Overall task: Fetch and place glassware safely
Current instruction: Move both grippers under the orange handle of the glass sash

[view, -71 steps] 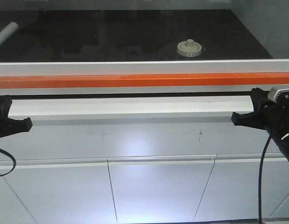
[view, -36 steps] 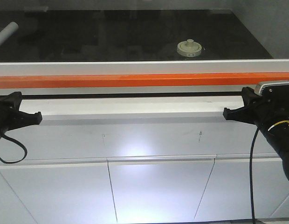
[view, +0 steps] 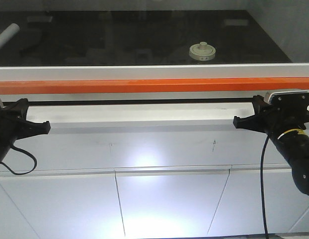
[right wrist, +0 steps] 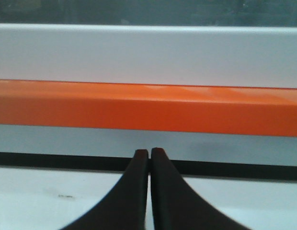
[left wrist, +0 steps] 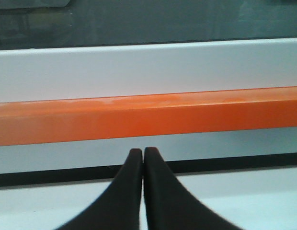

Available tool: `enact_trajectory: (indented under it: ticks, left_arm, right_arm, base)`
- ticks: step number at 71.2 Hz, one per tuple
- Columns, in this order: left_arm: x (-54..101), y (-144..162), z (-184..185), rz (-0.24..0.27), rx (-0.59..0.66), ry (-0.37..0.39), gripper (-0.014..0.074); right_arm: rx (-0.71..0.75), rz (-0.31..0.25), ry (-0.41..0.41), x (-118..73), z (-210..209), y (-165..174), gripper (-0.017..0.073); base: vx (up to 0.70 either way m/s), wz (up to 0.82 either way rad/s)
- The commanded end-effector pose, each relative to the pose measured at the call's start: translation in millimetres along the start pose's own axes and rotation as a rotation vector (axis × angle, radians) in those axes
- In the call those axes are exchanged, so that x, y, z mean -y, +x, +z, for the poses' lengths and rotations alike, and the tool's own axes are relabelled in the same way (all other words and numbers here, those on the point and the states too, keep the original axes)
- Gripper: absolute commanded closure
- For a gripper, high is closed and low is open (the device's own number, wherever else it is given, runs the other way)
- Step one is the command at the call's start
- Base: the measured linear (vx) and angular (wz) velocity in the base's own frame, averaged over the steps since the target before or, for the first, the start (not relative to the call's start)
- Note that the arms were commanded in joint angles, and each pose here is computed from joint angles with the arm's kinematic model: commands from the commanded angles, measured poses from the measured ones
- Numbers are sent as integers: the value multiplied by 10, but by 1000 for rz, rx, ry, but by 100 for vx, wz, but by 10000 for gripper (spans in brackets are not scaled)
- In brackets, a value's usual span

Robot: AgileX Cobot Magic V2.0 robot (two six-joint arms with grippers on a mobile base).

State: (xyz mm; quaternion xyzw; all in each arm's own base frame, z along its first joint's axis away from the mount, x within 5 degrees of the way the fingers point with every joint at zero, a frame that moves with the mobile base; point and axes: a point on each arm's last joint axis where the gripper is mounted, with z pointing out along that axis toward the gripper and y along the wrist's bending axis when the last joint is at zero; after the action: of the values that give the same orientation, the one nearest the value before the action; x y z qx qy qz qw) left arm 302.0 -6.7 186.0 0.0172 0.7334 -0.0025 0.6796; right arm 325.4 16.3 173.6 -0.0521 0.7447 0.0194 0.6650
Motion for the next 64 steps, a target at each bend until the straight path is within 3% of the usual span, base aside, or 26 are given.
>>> enact_trajectory:
  ticks: [1, 64]
  left_arm:
    - [8, -213, 20, -6, 145, -3, 601]
    - [9, -139, 324, -4, 94, -3, 601]
  right_arm:
    - [147, -7, 4, 26, 50, -274, 560]
    - [108, -22, 6, 30, 113, -160, 560]
  base:
    - [0, 0]
    - [0, 0]
